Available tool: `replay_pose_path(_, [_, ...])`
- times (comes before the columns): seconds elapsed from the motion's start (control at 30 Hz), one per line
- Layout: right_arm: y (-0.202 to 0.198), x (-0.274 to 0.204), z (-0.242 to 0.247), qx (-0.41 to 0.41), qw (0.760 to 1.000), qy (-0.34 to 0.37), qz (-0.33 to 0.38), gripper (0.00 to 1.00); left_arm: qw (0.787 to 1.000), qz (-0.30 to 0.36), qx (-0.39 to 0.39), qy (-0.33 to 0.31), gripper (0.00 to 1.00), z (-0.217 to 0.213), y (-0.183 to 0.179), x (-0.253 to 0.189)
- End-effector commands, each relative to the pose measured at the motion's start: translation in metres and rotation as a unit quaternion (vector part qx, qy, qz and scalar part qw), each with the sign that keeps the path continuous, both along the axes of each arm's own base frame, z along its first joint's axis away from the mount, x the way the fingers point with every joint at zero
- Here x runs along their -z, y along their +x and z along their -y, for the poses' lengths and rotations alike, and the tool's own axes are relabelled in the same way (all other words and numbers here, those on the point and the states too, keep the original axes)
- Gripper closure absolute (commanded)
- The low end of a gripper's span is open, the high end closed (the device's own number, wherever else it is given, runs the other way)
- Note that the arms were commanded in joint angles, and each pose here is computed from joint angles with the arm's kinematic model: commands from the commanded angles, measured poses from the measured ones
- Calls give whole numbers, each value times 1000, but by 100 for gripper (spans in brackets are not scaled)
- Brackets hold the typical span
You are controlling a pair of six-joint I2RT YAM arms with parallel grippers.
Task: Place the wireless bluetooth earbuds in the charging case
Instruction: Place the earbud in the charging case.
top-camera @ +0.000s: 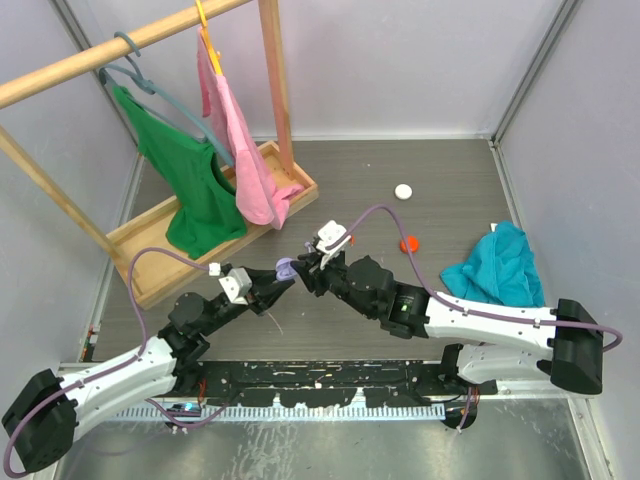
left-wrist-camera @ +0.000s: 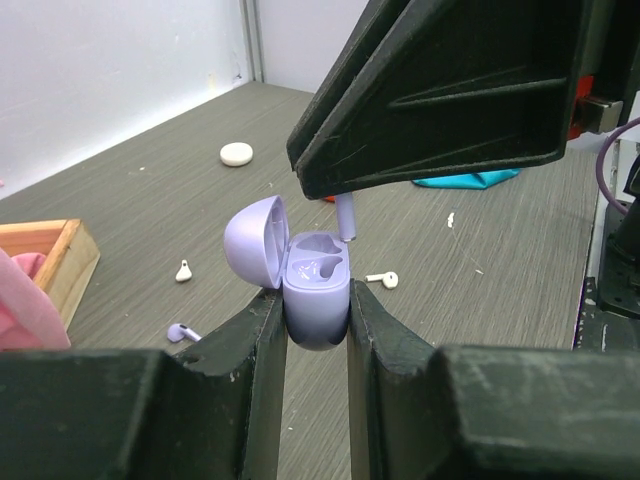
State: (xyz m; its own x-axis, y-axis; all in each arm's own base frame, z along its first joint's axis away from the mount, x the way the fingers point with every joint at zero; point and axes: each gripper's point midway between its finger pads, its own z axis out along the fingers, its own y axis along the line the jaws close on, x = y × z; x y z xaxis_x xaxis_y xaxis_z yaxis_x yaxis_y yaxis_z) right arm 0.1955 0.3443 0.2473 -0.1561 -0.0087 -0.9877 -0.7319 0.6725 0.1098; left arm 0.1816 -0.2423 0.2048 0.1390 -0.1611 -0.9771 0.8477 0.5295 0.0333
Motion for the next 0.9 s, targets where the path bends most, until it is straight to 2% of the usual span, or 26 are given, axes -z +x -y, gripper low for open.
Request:
replay_pose_path(0.0, [1, -32, -4, 7, 998, 52, 33, 77, 998, 39, 5, -46, 100, 0, -3, -41])
replay_pose_path(0.87, [-11, -17, -14, -16, 998, 44, 31, 76, 997, 10, -4, -72, 100, 0, 2, -46])
